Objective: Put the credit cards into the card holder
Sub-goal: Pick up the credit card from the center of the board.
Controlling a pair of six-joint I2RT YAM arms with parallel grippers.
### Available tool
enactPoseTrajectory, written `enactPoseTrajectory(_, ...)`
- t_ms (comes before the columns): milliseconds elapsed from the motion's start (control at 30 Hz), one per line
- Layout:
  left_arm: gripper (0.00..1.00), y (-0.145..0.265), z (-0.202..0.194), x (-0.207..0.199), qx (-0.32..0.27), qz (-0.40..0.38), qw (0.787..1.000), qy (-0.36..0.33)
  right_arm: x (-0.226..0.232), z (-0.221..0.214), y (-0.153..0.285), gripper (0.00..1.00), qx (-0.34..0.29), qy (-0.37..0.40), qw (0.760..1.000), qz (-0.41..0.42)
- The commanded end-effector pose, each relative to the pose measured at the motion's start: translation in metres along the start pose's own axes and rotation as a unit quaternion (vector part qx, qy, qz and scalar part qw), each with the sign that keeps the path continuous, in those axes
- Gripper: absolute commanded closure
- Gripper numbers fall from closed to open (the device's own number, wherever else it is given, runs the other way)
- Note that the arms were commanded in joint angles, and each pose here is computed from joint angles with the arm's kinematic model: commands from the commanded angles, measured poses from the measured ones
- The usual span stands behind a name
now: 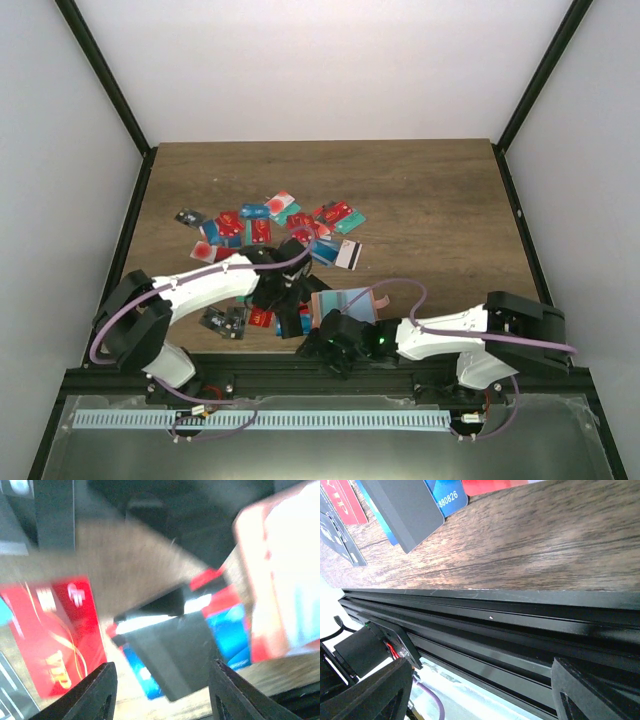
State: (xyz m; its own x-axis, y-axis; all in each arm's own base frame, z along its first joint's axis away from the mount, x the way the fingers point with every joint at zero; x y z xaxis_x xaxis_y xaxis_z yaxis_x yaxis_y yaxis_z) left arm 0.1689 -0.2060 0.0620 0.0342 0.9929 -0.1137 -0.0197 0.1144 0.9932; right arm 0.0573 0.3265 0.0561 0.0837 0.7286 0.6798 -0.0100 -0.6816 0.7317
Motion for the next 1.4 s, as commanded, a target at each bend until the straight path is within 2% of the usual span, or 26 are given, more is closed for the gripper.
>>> enactPoseTrajectory(0, 0.48, 0.015, 0.041, -0.008, -0.046, 0.011, 0.999, -0.023, -0.005, -0.001, -0.003, 0.22, -0.006, -0.001, 1.000, -0.013)
enactPoseTrajectory(200, 0.51, -0.004, 0.058, -0.013, -0.031, 0.008, 0.999, -0.022, -0.006, -0.003, -0.005, 0.22, 0.001, -0.001, 1.000, -0.003)
enactPoseTrajectory(367, 0.54, -0.025, 0.052, -0.015, -0.001, -0.002, 1.000, -0.025, 0.000, -0.002, -0.004, 0.22, -0.005, 0.003, 1.000, 0.017)
enactPoseTrajectory(800, 0.57, -0.045, -0.005, -0.001, 0.045, -0.027, 0.999, 0.010, -0.014, 0.008, -0.009, 0.22, -0.037, -0.028, 0.998, 0.045)
enactPoseTrajectory(1033, 0.57, -0.044, -0.032, 0.000, 0.054, -0.056, 0.997, 0.012, -0.015, 0.007, -0.022, 0.23, -0.027, -0.028, 0.998, 0.049)
enactPoseTrajectory(1200, 0.57, -0.038, -0.043, 0.000, 0.050, -0.068, 0.996, 0.014, -0.019, 0.009, -0.027, 0.26, -0.029, -0.037, 0.998, 0.050)
enactPoseTrajectory(1367, 0.57, -0.037, -0.050, 0.005, 0.051, -0.066, 0.996, 0.012, -0.018, 0.012, -0.032, 0.34, -0.031, -0.041, 0.997, 0.053)
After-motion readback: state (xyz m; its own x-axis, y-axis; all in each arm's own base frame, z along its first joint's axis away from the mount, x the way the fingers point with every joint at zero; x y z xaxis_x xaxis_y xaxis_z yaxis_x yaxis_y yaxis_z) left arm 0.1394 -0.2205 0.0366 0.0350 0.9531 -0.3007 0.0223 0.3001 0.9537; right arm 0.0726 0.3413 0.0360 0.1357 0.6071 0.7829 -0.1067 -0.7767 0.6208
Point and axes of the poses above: each gripper's point midway between its finger pads, its own y axis back along the fingers, its own x axis along the line the jaws close on, z = x × y, the point moved 2 cm from there along y, back along the fingers, and after that the axes turned 14 degrees about y, right-handed, at the moved point
